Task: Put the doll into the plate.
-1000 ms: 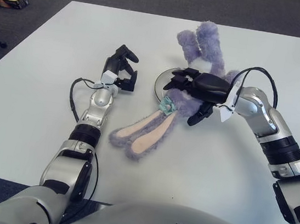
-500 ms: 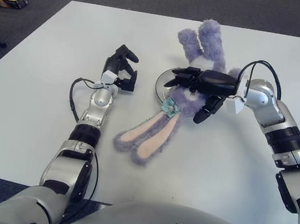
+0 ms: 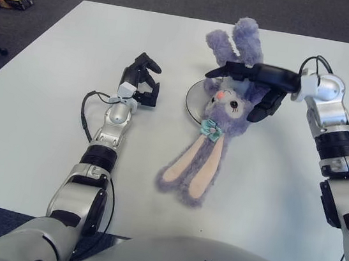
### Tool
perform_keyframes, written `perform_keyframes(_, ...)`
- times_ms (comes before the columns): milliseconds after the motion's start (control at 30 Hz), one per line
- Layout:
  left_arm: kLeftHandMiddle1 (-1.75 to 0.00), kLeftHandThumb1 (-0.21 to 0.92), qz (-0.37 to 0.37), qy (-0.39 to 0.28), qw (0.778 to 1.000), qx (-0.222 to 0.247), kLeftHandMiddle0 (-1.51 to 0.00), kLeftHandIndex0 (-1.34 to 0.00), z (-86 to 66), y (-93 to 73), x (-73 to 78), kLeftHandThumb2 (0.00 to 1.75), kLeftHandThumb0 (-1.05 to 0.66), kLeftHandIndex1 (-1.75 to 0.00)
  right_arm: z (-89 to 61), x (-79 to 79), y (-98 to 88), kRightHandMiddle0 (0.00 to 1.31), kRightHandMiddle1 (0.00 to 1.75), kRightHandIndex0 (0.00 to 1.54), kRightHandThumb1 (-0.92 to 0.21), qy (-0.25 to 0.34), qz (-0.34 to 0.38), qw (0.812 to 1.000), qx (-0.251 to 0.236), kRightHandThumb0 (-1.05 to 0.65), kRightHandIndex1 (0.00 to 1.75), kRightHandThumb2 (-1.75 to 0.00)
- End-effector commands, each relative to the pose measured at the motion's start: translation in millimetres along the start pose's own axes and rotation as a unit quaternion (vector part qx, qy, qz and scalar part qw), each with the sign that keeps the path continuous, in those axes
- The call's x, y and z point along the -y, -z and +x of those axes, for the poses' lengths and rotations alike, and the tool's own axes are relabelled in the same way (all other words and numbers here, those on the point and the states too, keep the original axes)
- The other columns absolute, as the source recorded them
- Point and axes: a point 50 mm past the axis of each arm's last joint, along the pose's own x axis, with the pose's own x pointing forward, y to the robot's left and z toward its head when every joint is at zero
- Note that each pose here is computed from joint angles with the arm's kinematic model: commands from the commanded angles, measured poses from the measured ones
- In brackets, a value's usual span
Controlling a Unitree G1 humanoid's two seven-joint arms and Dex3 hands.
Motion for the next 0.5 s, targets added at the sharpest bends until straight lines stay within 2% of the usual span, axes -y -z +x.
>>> perform_keyframes(0,-1.75,0.14,0.002,0.01,0.997,-0.072,-0.78,-0.53,-26.8,32.0,5.9,1.52,-0.02,-1.67,-5.9,17.4,-7.5,0.0,0.77,0.14,-0.34,0.006,0.042,0.999,0.014,-0.73,0.08,-0.79)
perform_keyframes(167,-1.75,0.14,0.001,0.014,0.997,-0.073,-0.77,-0.52,-27.7,32.4,6.4,1.51,-0.02,-1.68,-12.0,29.6,-9.7,0.0,0.84,0.13,-0.27,0.012,0.1,0.995,0.0,-0.7,0.09,-0.86)
perform_keyframes(333,-1.75,0.15,-0.006,0.017,0.997,-0.07,-0.77,-0.51,-28.7,32.3,7.0,1.51,-0.02,-1.69,-12.8,35.0,-11.6,0.0,0.91,0.16,-0.23,0.035,0.152,0.987,0.024,-0.65,0.13,-0.91)
perform_keyframes(400,-1.75,0.15,-0.006,0.017,0.997,-0.069,-0.77,-0.51,-29.0,32.5,7.2,1.51,-0.02,-1.69,-12.2,39.4,-17.1,0.0,0.93,0.12,-0.21,0.04,0.162,0.985,0.032,-0.62,0.23,-0.94)
perform_keyframes(467,-1.75,0.15,-0.006,0.018,0.997,-0.068,-0.77,-0.51,-29.3,32.7,7.5,1.51,-0.01,-1.69,-12.4,42.4,-22.2,0.0,0.96,0.05,-0.17,0.041,0.167,0.984,0.035,-0.51,0.41,-1.02)
